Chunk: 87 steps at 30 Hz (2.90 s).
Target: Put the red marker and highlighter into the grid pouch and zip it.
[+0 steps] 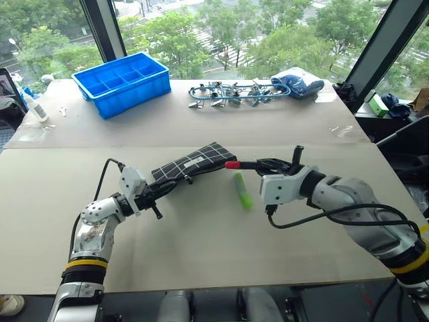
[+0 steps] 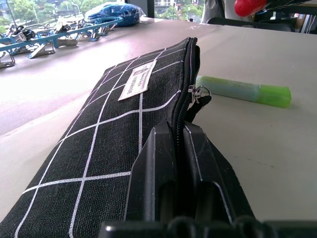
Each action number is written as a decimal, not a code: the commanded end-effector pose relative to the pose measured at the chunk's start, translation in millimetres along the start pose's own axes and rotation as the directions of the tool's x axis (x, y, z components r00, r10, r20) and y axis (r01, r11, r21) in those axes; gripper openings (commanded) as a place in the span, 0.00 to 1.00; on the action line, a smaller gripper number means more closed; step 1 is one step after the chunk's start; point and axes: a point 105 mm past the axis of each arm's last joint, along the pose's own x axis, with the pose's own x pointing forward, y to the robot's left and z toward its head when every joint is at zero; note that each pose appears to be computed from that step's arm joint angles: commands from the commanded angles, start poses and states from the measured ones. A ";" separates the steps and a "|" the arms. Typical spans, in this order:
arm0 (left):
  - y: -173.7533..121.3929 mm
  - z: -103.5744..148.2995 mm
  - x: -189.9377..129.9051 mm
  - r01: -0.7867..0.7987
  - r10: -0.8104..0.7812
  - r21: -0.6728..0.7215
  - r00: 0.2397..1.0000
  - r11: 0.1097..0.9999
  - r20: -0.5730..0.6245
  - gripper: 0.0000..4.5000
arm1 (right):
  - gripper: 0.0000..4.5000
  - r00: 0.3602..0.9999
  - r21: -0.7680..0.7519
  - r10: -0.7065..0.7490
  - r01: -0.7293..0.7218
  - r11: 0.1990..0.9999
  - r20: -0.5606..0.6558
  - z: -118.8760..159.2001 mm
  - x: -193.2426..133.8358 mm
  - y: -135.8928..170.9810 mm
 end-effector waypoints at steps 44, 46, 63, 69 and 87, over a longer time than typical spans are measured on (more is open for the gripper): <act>-7.0 23.2 5.2 -0.005 0.004 0.019 0.998 1.000 0.062 0.00 | 0.37 0.945 -0.016 0.092 -0.092 0.996 0.314 48.4 104.7 12.6; -7.1 23.2 5.1 -0.006 0.005 0.019 0.998 1.000 0.061 0.00 | 0.53 0.958 0.001 0.077 -0.081 0.997 0.278 39.1 104.3 4.6; -5.9 22.5 5.7 -0.007 0.006 0.016 0.998 1.000 0.060 0.00 | 0.58 0.964 0.695 0.142 -0.260 0.671 0.224 0.5 -4.5 -18.3; -9.1 20.0 4.1 -0.010 0.009 0.009 0.998 1.000 0.059 0.00 | 0.58 0.949 0.895 0.315 -0.163 0.415 0.027 3.5 -9.2 33.6; -12.4 18.3 8.8 -0.012 0.011 0.000 0.997 1.000 0.071 0.00 | 0.58 0.897 0.934 0.393 0.055 0.354 -0.202 -10.4 25.6 56.6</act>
